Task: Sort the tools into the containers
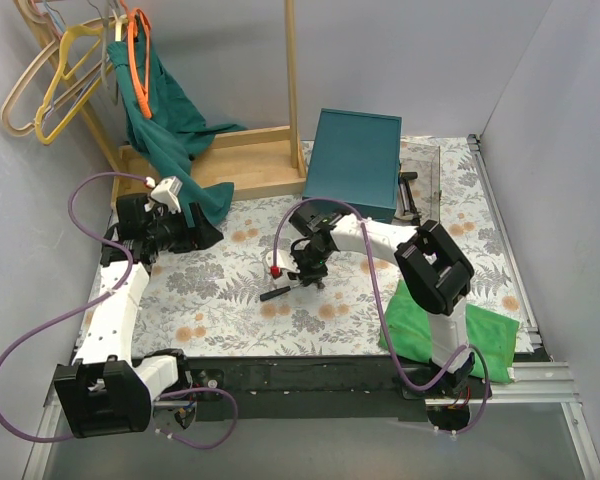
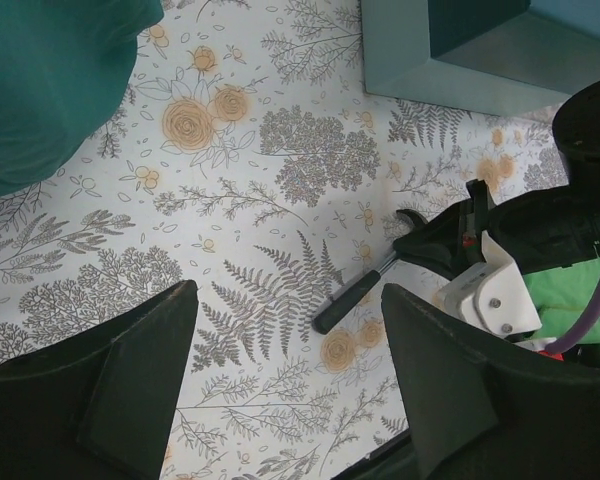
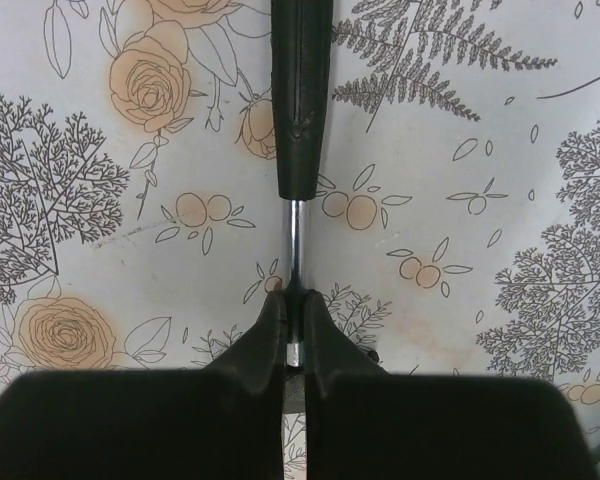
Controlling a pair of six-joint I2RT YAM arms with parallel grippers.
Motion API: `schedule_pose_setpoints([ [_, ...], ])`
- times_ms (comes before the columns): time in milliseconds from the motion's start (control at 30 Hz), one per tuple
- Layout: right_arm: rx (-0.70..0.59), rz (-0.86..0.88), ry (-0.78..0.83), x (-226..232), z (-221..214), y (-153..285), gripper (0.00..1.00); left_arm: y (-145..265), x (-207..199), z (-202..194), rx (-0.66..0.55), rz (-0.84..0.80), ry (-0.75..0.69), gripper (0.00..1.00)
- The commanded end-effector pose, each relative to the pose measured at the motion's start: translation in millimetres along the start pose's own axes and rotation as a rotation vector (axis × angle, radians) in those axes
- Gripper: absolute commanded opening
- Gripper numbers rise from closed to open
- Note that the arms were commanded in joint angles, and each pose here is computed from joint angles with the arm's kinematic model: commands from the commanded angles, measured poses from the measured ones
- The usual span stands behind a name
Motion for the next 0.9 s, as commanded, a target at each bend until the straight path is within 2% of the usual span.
schedule_pose_setpoints([
  [0,0.151,0.098,0.029,26.4,-28.9,0.6,0.01,-1.1,-3.8,3.3,-0.028,-0.049,0.009,0.74],
  [67,0.071,0.081,0.013,29.9,-13.8,15.3,0.01,-5.4,-3.6,5.8,-0.029,-0.067,0.018,0.74],
  [100,-0.008,0.036,0.019,30.4,2.8,38.3,0.01,-6.7,-3.6,7.1,-0.030,-0.074,0.022,0.74],
  [133,-0.136,0.035,-0.037,30.5,16.5,55.0,0.01,-9.6,-2.6,8.6,-0.027,-0.081,0.019,0.74],
  [200,-0.315,-0.061,-0.031,29.3,48.6,105.4,0.01,-14.5,-6.4,11.7,-0.027,-0.098,-0.021,0.74],
  [233,-0.428,-0.111,-0.077,22.6,59.7,128.2,0.01,-16.8,-8.2,14.5,-0.024,-0.104,-0.038,0.75],
  [267,-0.484,-0.164,-0.085,20.0,66.6,146.6,0.01,-21.8,-8.0,13.2,-0.007,-0.114,-0.064,0.75],
  [300,-0.553,-0.246,-0.086,24.2,73.8,173.5,0.01,-26.4,-13.2,12.9,0.007,-0.138,-0.087,0.75],
  [333,-0.567,-0.385,-0.148,13.5,65.9,195.0,0.01,-27.9,-12.8,15.5,0.006,-0.140,-0.097,0.75],
  [367,-0.702,-0.557,-0.227,-1.2,76.3,226.9,0.01,-35.9,-21.0,12.1,0.037,-0.172,-0.117,0.75],
  [400,-0.770,-0.673,-0.276,5.3,64.1,243.8,0.01,-41.0,-28.4,9.7,0.056,-0.201,-0.134,0.75],
  [433,-0.818,-0.862,-0.362,-6.0,42.7,271.9,0.01,-44.1,-32.8,8.9,0.066,-0.218,-0.145,0.75],
  [467,-0.916,-0.986,-0.402,-9.6,41.3,295.7,0.01,-47.0,-36.6,10.7,0.072,-0.231,-0.154,0.75],
  [533,-0.930,-1.235,-0.584,-19.7,8.9,333.9,0.01,-57.7,-46.6,7.8,0.108,-0.270,-0.174,0.76],
  [600,-0.964,-1.334,-0.752,-25.8,-17.8,348.9,0.01,-67.9,-57.0,8.6,0.138,-0.303,-0.198,0.75],
  [633,-0.928,-1.421,-0.826,-28.4,-43.4,355.1,0.01,-71.6,-60.7,9.0,0.148,-0.311,-0.211,0.76],
  [733,-0.869,-1.506,-0.990,-33.6,-91.1,356.4,0.01,-87.9,-76.7,15.9,0.173,-0.339,-0.276,0.75],
  [867,-0.814,-1.494,-1.265,-41.6,-150.1,341.8,0.01,-109.4,-94.0,37.3,0.172,-0.334,-0.362,0.76],
])
Point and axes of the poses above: each gripper's point midway between its finger pads, its own y axis back along the fingers, its own x axis along the line the jaws close on, z = x × y, the point moved 7 cm from there along y, back along the fingers, and after that the axes turned 8 degrees about -y, right-handed, at the moved point
